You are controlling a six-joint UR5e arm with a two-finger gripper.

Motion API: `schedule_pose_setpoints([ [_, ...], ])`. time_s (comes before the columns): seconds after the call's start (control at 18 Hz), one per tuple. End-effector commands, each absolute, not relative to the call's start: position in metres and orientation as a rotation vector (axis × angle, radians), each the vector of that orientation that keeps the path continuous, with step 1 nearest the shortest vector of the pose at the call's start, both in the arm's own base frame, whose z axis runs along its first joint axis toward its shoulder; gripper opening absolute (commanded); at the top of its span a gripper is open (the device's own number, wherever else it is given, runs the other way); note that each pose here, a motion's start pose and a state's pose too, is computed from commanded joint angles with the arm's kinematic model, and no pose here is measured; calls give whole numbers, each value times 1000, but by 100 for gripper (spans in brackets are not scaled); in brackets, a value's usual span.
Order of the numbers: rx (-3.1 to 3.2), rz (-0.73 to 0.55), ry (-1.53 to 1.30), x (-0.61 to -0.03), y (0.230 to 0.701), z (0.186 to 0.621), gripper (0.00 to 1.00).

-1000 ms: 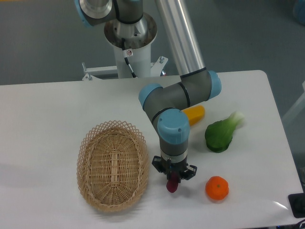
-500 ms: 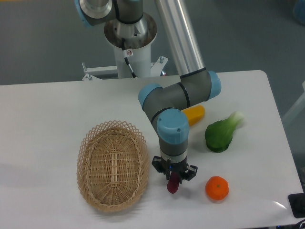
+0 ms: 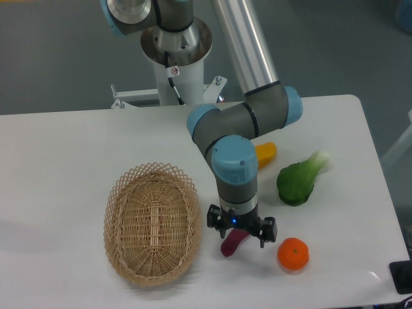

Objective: Place the sweet potato on the table
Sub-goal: 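Raise the open gripper away from the sweet potato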

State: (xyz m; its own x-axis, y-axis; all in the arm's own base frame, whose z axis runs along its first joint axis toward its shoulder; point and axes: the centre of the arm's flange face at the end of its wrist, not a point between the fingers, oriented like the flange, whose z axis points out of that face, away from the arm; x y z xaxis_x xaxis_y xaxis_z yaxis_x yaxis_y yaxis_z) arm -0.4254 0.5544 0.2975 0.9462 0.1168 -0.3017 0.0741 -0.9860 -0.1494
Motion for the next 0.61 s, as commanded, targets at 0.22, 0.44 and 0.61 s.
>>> schedule_pose_setpoints([
  [0.22, -2933, 545, -193, -470, 519, 352, 100],
  [0.44, -3000, 537, -39, -494, 477, 372, 100],
  [0.61, -3060, 501, 164, -505, 444, 390, 100],
])
